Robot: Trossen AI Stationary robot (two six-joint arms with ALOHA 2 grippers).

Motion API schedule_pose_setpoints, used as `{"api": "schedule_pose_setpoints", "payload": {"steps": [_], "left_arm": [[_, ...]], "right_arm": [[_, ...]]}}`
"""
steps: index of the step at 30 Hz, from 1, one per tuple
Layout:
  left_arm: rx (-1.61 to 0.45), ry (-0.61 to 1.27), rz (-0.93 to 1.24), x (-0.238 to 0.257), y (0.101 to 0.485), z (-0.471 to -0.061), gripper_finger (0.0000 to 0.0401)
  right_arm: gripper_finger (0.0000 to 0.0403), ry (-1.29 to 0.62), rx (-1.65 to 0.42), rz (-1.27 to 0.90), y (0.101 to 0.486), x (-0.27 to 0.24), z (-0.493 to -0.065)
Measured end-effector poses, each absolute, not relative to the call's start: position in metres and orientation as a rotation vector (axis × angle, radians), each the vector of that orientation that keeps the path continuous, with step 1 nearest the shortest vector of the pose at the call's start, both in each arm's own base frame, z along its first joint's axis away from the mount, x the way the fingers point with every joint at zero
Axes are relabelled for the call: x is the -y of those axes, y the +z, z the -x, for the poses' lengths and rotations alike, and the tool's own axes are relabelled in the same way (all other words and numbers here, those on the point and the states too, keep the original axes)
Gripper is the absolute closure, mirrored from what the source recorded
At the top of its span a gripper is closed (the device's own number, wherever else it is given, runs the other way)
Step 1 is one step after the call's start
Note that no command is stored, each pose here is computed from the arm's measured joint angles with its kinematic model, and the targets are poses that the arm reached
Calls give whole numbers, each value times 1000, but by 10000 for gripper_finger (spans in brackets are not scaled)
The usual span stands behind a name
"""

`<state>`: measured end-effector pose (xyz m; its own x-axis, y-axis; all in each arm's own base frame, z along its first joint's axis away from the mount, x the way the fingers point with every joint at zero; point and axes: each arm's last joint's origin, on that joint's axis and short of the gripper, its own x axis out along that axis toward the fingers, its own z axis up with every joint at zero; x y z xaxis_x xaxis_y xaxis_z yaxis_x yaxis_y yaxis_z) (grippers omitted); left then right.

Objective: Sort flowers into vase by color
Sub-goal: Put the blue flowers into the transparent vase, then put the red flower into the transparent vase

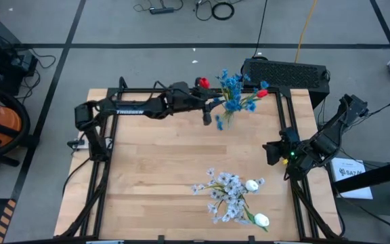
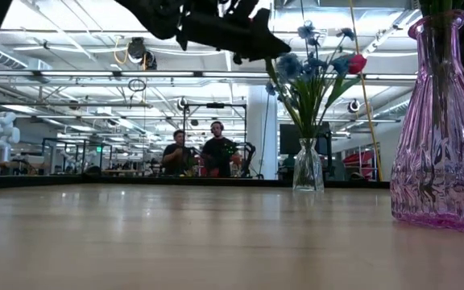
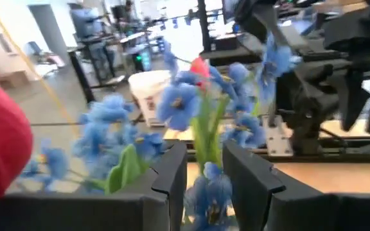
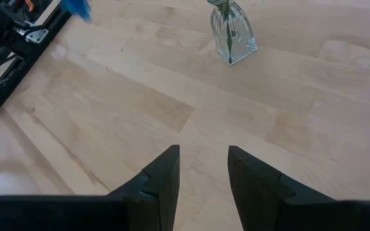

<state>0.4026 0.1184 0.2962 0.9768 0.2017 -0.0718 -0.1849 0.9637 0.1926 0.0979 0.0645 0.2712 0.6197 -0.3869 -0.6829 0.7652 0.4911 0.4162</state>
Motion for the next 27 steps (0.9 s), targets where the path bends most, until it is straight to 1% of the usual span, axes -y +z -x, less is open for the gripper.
{"api": "schedule_pose_setpoints", "payload": {"steps": [2,6,9,14,20,25,27], "left_arm": [[-134,210,-196,-117,297,-400,294],[-263,186,-175,-111,285,-398,294],[-291,169,-172,-106,282,-399,294],[-248,157,-190,-99,293,-398,294],[-252,147,-257,-97,304,-391,294],[-191,144,-264,-97,318,-385,294],[-155,100,-265,-96,324,-383,294]], "right_arm": [[280,-744,-554,-773,271,-65,-98],[280,-744,-554,-773,271,-65,-98],[280,-741,-557,-766,271,-65,-98],[280,-736,-561,-753,271,-65,-98],[280,-732,-558,-759,271,-65,-98],[280,-722,-555,-765,272,-66,-99],[280,-720,-553,-769,272,-66,-100]]}}
